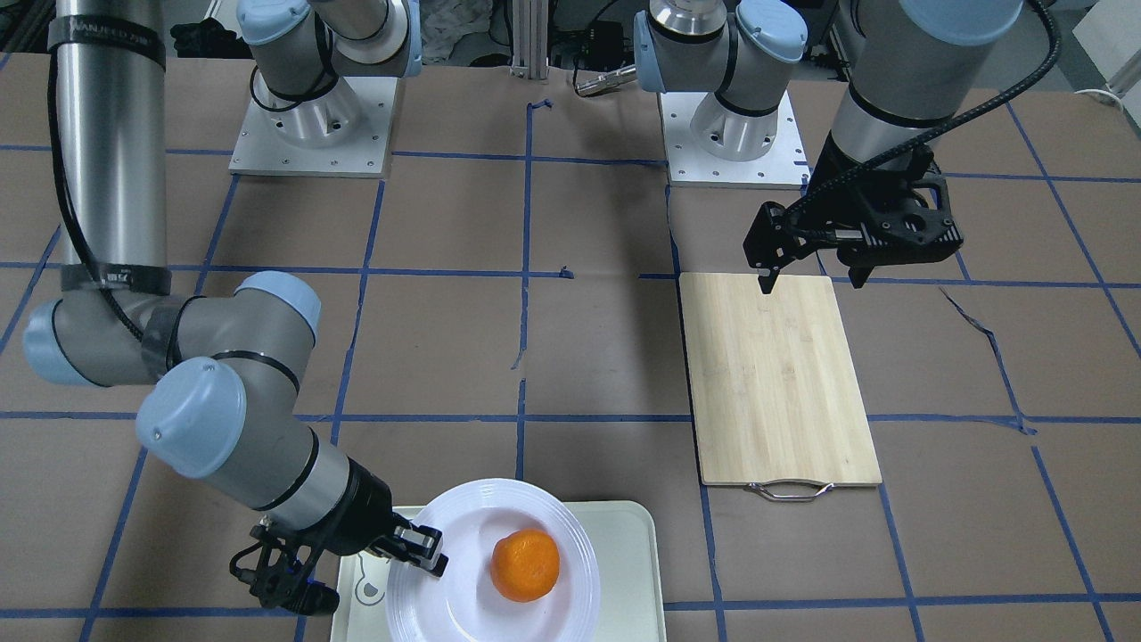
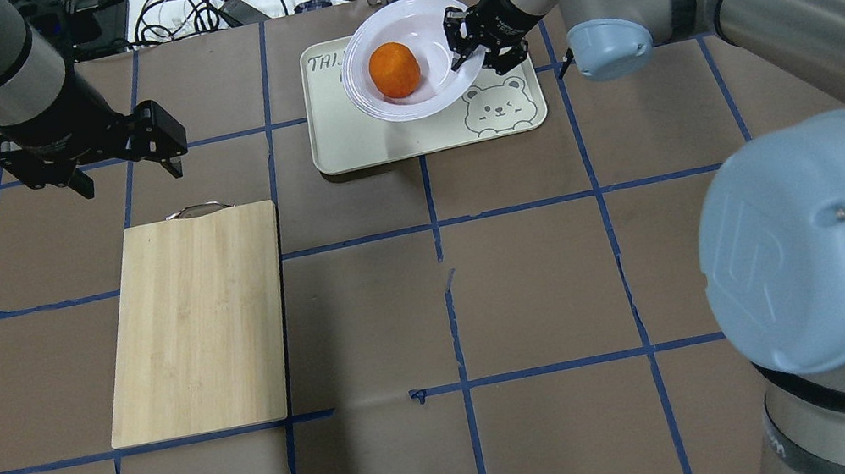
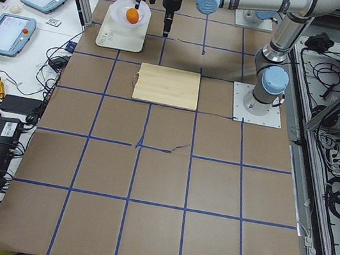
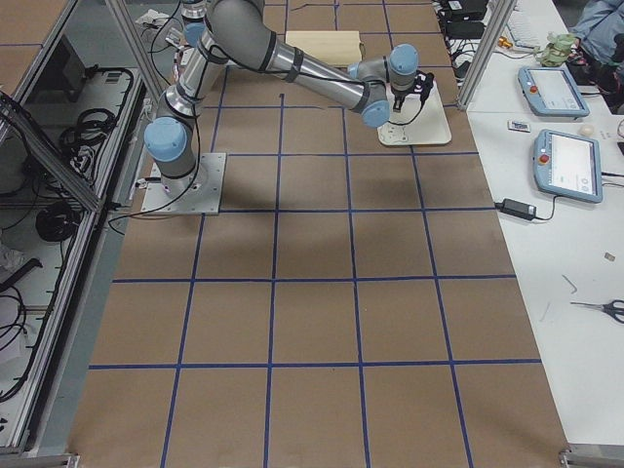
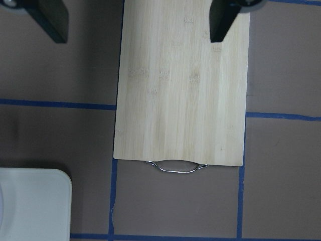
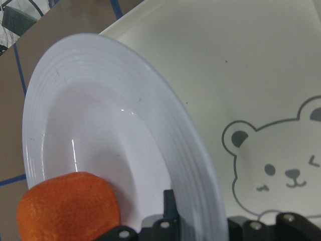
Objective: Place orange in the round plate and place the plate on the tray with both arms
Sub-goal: 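Slide the plate with the right gripper onto the cream bear tray, then release the plate rim and lift the right gripper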
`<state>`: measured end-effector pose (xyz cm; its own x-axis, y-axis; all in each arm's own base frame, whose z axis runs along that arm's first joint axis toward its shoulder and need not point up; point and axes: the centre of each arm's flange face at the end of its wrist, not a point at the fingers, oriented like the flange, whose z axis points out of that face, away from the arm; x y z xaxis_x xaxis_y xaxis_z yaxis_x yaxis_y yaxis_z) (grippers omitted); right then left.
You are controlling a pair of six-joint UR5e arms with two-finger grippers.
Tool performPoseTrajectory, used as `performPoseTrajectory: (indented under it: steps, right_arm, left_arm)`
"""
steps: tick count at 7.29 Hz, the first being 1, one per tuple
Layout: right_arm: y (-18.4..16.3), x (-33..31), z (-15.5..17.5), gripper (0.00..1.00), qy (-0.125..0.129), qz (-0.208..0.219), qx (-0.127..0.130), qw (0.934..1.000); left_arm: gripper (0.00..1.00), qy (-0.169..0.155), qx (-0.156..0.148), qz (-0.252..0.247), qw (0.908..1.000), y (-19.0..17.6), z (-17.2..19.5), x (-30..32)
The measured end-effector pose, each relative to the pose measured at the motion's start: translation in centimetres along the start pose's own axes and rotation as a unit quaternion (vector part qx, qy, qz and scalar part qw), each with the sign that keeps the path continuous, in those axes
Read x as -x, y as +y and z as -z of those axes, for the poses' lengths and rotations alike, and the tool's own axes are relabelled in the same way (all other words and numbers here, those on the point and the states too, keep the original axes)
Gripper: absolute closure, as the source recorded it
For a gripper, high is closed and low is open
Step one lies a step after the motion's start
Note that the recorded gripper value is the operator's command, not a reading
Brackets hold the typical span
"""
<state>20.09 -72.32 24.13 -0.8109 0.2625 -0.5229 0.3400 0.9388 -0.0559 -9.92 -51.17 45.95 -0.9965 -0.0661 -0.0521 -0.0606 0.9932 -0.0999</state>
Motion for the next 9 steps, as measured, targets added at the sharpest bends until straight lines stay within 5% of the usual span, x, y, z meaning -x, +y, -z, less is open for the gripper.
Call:
performPoseTrajectory:
  steps: [3, 4, 5, 6, 9]
  right_arm:
    - [-0.8, -2.5, -2.8, 0.95, 0.008, -0.018, 0.017, 0.9997]
    - [-0.4, -3.2, -3.5, 0.5, 0.01, -0.025, 0.025, 0.9993]
    - [-0.2, -3.5, -3.9, 0.33, 0.011, -0.033, 0.029, 0.999]
    - [-0.3, -3.4, -3.8, 0.0, 0.011, -0.041, 0.027, 0.9987]
    - [-1.4, -1.8, -0.8, 0.0, 0.027, -0.027, 0.004, 0.9993]
  left_arm:
    - [0.0, 0.0, 0.0, 0.0, 1.0, 0.1, 0.0, 0.0]
    - [0.0, 0.0, 0.001, 0.0, 1.0, 0.1, 0.0, 0.0]
    - [0.0, -0.001, 0.001, 0.0, 1.0, 0.1, -0.1, 0.0]
    - [0.0, -0.001, 0.001, 0.0, 1.0, 0.1, -0.1, 0.0]
    - [0.0, -0.001, 0.001, 0.0, 1.0, 0.1, 0.0, 0.0]
